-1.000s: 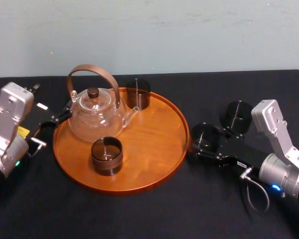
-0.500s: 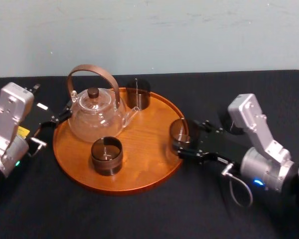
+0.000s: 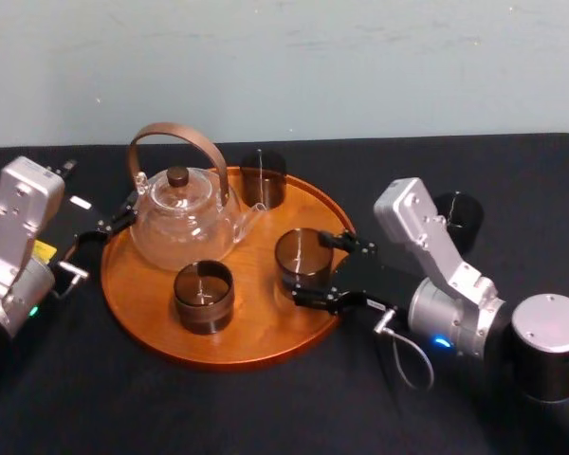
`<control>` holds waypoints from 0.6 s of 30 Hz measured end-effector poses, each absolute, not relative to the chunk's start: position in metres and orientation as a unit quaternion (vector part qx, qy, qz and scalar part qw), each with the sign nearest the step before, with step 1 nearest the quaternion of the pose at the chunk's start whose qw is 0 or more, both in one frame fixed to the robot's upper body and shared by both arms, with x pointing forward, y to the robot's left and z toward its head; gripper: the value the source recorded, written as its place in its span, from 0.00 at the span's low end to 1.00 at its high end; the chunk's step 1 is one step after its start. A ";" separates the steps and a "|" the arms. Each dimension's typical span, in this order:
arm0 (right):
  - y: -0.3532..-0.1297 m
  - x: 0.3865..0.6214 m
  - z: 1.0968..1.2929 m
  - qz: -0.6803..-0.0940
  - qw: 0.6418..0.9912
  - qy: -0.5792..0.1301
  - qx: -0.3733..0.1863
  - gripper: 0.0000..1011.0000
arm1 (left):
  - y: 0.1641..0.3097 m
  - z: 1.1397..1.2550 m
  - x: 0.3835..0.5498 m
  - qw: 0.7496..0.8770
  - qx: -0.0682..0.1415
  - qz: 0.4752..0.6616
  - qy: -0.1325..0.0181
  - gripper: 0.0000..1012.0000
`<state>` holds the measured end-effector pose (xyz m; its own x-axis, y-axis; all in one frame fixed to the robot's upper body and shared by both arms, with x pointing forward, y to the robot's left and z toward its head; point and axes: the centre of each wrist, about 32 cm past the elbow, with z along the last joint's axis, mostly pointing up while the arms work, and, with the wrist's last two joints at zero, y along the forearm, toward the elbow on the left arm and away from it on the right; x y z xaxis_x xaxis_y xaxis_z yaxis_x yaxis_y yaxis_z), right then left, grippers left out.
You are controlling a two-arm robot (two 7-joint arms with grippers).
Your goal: Pick up the glass from the table and place it on the tray.
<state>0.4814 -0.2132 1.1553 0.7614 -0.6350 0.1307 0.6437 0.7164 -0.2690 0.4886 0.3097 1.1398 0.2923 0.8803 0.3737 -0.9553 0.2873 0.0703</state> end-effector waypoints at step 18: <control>-0.195 0.493 1.141 -0.325 0.932 -0.006 -0.157 0.89 | 0.310 1.140 0.489 0.791 0.141 0.580 -0.132 0.99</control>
